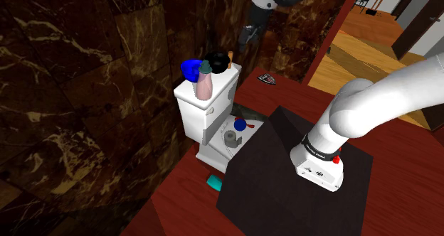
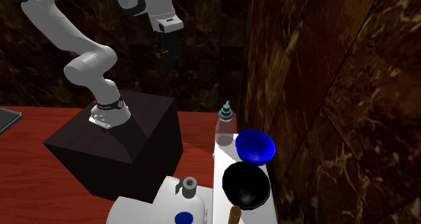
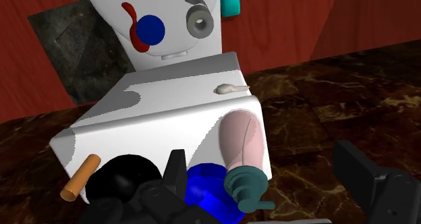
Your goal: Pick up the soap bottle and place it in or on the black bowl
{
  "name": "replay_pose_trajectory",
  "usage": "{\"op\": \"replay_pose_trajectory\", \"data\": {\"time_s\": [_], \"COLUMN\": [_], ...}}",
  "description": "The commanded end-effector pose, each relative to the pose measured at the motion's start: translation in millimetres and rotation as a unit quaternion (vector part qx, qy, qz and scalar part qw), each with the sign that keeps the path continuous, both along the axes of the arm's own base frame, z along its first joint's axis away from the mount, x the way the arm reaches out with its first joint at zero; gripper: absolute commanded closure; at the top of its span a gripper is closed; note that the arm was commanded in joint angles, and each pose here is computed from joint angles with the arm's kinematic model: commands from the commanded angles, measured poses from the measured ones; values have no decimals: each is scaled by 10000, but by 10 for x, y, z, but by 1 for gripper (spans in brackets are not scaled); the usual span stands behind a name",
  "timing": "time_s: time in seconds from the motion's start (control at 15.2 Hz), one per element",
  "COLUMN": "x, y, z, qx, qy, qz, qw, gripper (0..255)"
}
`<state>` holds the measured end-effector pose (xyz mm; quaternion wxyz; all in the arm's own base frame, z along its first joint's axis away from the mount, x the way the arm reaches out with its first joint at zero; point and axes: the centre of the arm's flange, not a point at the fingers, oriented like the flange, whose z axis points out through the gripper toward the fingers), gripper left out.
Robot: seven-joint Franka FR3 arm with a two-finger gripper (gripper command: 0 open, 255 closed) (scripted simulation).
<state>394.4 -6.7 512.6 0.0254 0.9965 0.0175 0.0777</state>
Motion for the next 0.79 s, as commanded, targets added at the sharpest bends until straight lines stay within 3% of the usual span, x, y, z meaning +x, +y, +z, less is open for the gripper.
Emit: {"op": "replay_pose_trajectory", "data": {"time_s": [0.0,0.73], "x": [161,1115], "y": [13,85], "z": [-203,-1249], "qx": [20,124], "qy": [-51,-257], "qz": [-52,-330], "qw": [10000,9990], "gripper": [0,0]}}
